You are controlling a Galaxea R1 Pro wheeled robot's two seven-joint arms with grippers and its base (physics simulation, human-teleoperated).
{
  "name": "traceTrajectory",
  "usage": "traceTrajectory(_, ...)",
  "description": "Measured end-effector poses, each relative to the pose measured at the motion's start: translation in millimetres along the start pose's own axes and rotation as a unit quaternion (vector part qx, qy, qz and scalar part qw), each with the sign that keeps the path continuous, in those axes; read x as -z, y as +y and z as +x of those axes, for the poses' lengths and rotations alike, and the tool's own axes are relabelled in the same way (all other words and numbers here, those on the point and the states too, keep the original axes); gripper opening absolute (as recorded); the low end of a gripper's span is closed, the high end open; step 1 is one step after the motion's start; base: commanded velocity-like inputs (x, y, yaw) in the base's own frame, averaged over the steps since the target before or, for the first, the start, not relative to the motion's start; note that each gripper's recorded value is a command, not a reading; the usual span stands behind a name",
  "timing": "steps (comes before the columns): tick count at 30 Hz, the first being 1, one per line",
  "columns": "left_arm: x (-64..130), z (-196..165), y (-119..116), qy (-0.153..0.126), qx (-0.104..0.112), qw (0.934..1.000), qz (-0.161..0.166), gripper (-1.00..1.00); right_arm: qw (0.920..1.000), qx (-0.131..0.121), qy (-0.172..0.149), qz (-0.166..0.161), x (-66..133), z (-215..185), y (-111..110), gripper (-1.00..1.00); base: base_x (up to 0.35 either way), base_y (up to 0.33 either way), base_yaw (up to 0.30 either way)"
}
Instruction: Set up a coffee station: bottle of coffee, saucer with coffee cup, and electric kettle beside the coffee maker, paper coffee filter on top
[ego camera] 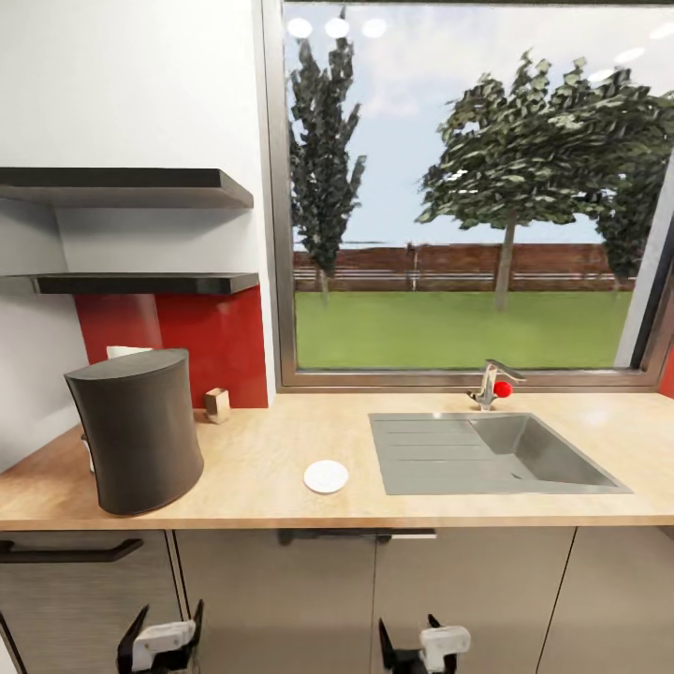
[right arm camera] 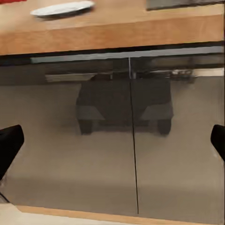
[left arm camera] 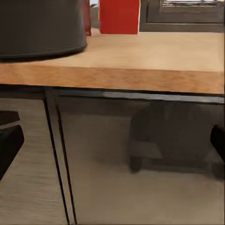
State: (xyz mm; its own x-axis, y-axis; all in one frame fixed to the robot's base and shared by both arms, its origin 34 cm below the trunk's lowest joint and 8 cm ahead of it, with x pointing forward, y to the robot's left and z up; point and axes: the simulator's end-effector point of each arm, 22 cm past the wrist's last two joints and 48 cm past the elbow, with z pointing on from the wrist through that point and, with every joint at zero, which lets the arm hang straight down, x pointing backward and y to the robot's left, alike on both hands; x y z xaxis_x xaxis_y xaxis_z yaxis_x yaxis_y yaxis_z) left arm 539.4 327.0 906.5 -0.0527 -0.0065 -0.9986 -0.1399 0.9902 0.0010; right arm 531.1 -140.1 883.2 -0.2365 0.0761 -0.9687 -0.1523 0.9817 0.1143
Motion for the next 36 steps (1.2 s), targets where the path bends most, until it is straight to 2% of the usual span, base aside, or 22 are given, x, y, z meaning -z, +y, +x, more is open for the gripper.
traceTrajectory(4, -55.5, -67.7, -11.2, -0.066, 0.015, 0.9977, -0.001, 1.00, 0.9967, -0.001, -0.081, -0.002, -25.2, -78.8, 7.4, 1.00, 0.000, 0.000, 0.000)
traceTrajectory(6, -72.3, -92.1, -20.4, -0.088, 0.023, 0.9959, 0.002, 1.00, 0.9940, -0.002, -0.110, -0.003, -30.6, -107.1, 10.5, 1.00, 0.000, 0.000, 0.000)
traceTrajectory(9, -87.0, -119.3, -35.6, -0.112, 0.033, 0.9931, 0.010, 1.00, 0.9901, 0.002, -0.141, -0.002, -32.6, -137.0, 8.8, 1.00, 0.000, 0.000, 0.000)
traceTrajectory(11, -97.7, -155.8, -52.4, -0.147, 0.044, 0.9880, 0.019, 1.00, 0.9837, 0.010, -0.179, -0.014, -34.8, -175.3, 18.5, 1.00, 0.000, 0.000, 0.000)
traceTrajectory(13, -102.4, -194.9, -74.9, -0.180, 0.060, 0.9814, 0.029, 1.00, 0.9740, 0.021, -0.224, -0.029, -41.0, -226.0, 31.0, 1.00, 0.000, 0.000, 0.000)
traceTrajectory(14, -103.6, -203.1, -81.8, -0.183, 0.065, 0.9805, 0.032, 1.00, 0.9713, 0.023, -0.235, -0.031, -45.9, -243.0, 32.8, 1.00, 0.000, 0.000, 0.000)
traceTrajectory(15, -105.8, -208.8, -90.3, -0.179, 0.067, 0.9809, 0.038, 1.00, 0.9698, 0.026, -0.240, -0.033, -52.9, -259.6, 34.0, 1.00, 0.000, 0.000, 0.000)
traceTrajectory(16, -127.5, -219.2, -131.4, -0.115, 0.048, 0.9892, 0.078, 1.00, 0.9825, 0.030, -0.180, -0.036, -83.6, -273.9, 34.9, 1.00, 0.000, 0.000, 0.000)
traceTrajectory(17, -160.2, -264.4, -151.9, -0.093, 0.037, 0.9903, 0.097, 1.00, 0.9788, 0.043, -0.196, -0.040, -106.8, -347.4, 38.6, 1.00, 0.000, 0.000, 0.000)
traceTrajectory(18, -166.7, -278.4, -154.2, -0.092, 0.035, 0.9901, 0.099, 1.00, 0.9769, 0.046, -0.204, -0.041, -109.0, -366.7, 40.0, 1.00, 0.000, 0.000, 0.000)
traceTrajectory(19, -167.8, -261.5, -155.6, -0.061, 0.031, 0.9925, 0.102, 1.00, 0.9802, 0.045, -0.189, -0.040, -112.0, -359.1, 38.9, 1.00, 0.000, 0.000, 0.000)
traceTrajectory(20, -174.6, -264.2, -157.3, -0.041, 0.027, 0.9933, 0.104, 1.00, 0.9816, 0.046, -0.181, -0.039, -115.9, -365.9, 38.4, 1.00, 0.000, 0.000, 0.000)
traceTrajectory(23, -188.1, -272.6, -160.1, 0.001, 0.019, 0.9939, 0.108, 1.00, 0.9861, 0.047, -0.154, -0.039, -124.9, -374.7, 38.1, 1.00, 0.000, 0.000, 0.000)
traceTrajectory(28, -197.5, -284.2, -162.9, 0.037, 0.014, 0.9927, 0.114, 1.00, 0.9905, 0.046, -0.122, -0.041, -130.4, -372.8, 38.4, 1.00, 0.000, 0.000, 0.000)
traceTrajectory(31, -197.3, -289.6, -175.0, 0.046, 0.013, 0.9887, 0.143, 1.00, 0.9914, 0.046, -0.115, -0.041, -131.5, -371.6, 38.3, 1.00, 0.000, 0.000, 0.000)
traceTrajectory(35, -193.4, -287.3, -187.5, 0.065, 0.009, 0.9806, 0.185, 1.00, 0.9917, 0.046, -0.112, -0.042, -132.0, -370.9, 39.0, 1.00, 0.000, 0.000, 0.000)
traceTrajectory(36, -192.6, -282.7, -184.7, 0.093, 0.006, 0.9743, 0.205, 1.00, 0.9915, 0.046, -0.114, -0.042, -131.2, -373.5, 39.0, 1.00, 0.000, 0.000, 0.000)
